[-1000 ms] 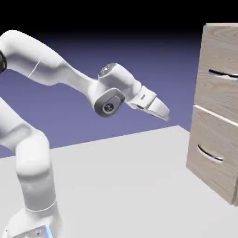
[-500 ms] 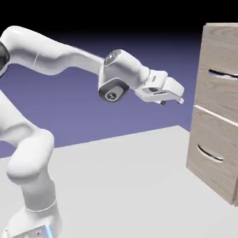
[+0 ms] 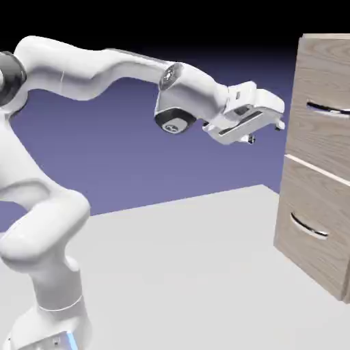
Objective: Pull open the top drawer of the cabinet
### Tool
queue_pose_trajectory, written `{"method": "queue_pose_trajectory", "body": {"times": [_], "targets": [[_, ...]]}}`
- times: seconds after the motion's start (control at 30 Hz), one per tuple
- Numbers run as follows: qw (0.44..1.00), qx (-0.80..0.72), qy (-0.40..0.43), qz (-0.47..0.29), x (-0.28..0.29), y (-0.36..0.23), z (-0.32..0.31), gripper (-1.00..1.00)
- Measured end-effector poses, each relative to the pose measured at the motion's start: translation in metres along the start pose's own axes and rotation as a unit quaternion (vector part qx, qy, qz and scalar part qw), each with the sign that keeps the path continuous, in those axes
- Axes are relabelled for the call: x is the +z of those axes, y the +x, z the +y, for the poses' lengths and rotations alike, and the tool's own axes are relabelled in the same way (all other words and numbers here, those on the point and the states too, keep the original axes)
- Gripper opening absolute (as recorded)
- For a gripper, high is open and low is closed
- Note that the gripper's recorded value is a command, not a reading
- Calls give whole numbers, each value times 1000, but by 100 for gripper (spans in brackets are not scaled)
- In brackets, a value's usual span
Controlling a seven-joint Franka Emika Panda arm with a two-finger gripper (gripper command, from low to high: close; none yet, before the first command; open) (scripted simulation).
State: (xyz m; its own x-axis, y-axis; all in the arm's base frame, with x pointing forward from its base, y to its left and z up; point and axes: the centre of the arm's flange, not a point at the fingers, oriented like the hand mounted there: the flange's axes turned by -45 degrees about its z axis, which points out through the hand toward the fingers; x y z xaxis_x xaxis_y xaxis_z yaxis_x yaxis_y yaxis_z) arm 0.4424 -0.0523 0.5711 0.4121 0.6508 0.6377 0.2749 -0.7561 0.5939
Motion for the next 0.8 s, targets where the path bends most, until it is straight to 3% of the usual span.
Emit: {"method": "queue_pose_trajectory", "body": {"times": [0.8], "targets": [[967,-226,-76,94,49,34,10,0]]}}
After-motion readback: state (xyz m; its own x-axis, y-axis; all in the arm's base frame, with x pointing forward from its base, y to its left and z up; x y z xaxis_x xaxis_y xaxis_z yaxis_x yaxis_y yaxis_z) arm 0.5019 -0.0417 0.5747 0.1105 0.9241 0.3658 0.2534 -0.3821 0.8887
